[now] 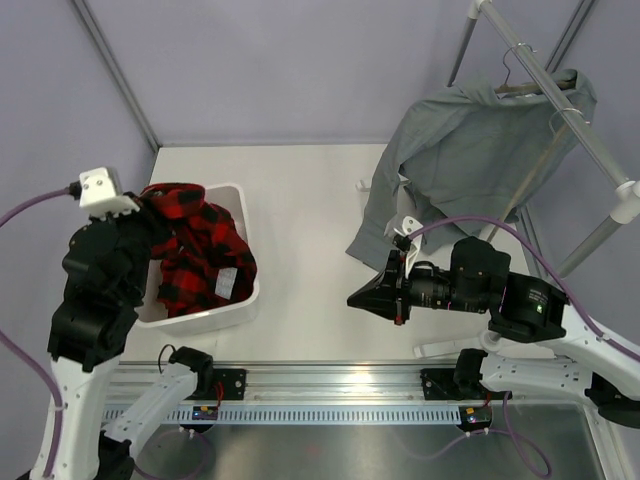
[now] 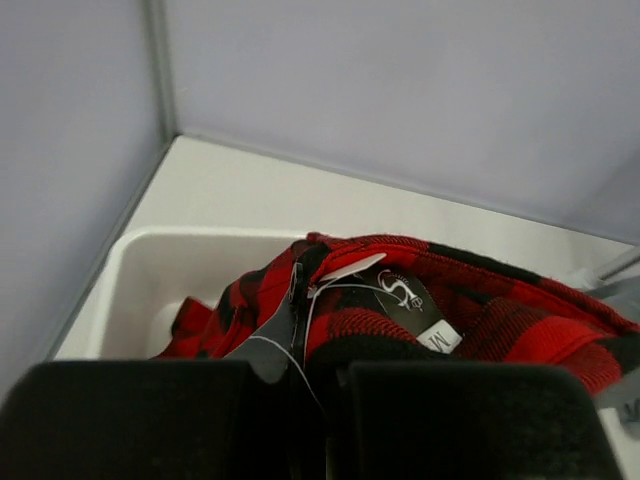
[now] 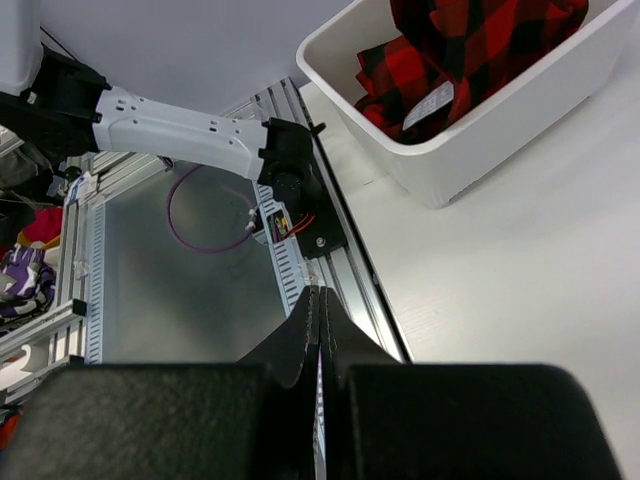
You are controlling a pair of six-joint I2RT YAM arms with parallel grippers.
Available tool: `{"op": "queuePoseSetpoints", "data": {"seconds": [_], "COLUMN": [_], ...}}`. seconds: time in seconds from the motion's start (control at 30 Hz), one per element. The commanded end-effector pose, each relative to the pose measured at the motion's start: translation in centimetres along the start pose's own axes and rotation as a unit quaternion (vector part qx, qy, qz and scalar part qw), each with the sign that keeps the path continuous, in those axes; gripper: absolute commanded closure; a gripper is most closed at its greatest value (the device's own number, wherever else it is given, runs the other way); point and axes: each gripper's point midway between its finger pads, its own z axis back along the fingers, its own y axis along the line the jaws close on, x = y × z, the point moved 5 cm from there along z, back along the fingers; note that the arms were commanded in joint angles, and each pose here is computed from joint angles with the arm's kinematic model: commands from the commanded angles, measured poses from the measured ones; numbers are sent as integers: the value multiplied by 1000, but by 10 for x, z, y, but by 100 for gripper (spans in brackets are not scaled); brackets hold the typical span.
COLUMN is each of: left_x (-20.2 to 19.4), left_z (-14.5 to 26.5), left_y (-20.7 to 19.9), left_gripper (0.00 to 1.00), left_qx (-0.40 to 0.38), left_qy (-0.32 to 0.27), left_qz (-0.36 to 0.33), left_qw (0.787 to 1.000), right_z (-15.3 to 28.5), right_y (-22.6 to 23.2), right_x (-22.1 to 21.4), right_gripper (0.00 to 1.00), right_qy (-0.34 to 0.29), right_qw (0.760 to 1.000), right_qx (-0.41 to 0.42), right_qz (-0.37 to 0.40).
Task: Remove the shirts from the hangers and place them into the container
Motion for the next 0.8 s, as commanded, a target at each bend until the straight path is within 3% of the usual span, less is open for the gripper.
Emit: {"op": "queuePoseSetpoints", "data": {"seconds": [0.0, 0.13, 0.23, 0.33, 0.5, 0.6, 0.63, 0.7, 0.77], "left_x": [-14, -50, -93, -120, -166, -191, -191, -198, -187], "left_z": [22, 8, -14, -29, -51, -57, -55, -50, -42], "left_y": [44, 42, 26, 18, 29, 44, 52, 52, 49], "left_gripper": [100, 100, 100, 100, 100, 100, 91, 59, 41], "left_qx": [131, 118, 81, 74, 120, 106, 112, 99, 84], "left_qy": [-5, 70, 146, 183, 257, 283, 276, 278, 247], "left_qz": [4, -52, -48, -28, -33, 8, 22, 32, 41], "left_qw": [991, 989, 985, 980, 958, 953, 954, 955, 965], "right_z": [4, 14, 26, 32, 56, 67, 69, 68, 61], "right_y": [3, -1, -8, -21, -16, -12, -10, -12, -10], "right_x": [-1, 1, 19, 24, 47, 57, 65, 64, 68], "right_gripper": [100, 100, 100, 100, 100, 100, 100, 100, 100], "right_qy": [-9, -24, -37, -18, -32, -37, -40, -20, -8], "right_qw": [1000, 999, 997, 990, 987, 986, 986, 985, 985], "right_qx": [5, -18, -75, -136, -156, -156, -159, -167, -164], "right_qz": [-5, -10, -3, 11, 31, 40, 42, 47, 54]}}
